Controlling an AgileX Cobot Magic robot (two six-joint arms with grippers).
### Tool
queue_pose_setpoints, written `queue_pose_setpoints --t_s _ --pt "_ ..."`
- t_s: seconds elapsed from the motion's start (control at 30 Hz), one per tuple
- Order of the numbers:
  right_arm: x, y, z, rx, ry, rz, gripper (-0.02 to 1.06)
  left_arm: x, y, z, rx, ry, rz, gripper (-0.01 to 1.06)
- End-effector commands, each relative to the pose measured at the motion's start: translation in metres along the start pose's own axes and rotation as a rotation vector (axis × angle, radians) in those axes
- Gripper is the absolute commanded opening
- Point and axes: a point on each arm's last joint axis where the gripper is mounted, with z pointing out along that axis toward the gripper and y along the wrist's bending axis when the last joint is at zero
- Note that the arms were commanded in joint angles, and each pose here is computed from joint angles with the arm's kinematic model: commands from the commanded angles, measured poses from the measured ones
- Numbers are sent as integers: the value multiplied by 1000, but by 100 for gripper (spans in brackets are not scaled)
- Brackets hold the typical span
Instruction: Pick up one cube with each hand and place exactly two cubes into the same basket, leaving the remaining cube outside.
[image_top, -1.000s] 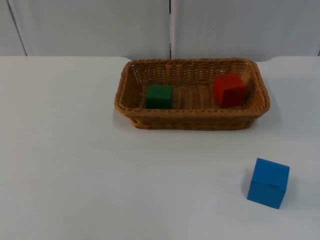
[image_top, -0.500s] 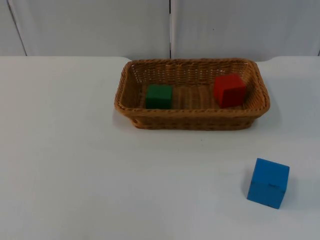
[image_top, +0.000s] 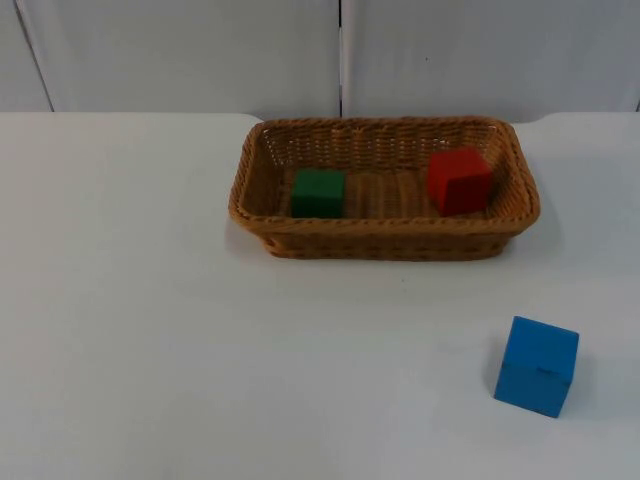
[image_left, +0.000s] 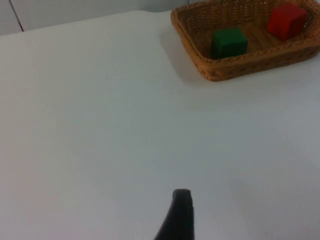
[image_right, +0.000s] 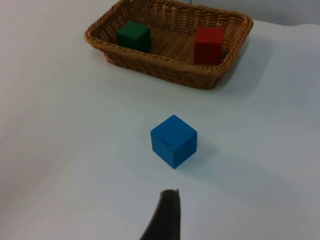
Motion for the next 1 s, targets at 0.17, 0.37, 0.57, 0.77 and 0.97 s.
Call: queue_pose_setpoints --t_s 0.17,0.37,0.57,0.77,0.97 --pt "0 0 0 6 -5 1 102 0 0 1 -2 -10 -5 105" --pt "0 0 0 6 -5 1 105 0 0 1 -2 -10 -5 105" --pt "0 0 0 6 -5 1 105 0 0 1 -2 -10 -5 105" --pt "0 0 0 6 -5 1 105 0 0 1 -2 -10 -5 105" --pt "0 1 0 -10 -6 9 105 0 0 1 -2 -10 -5 105"
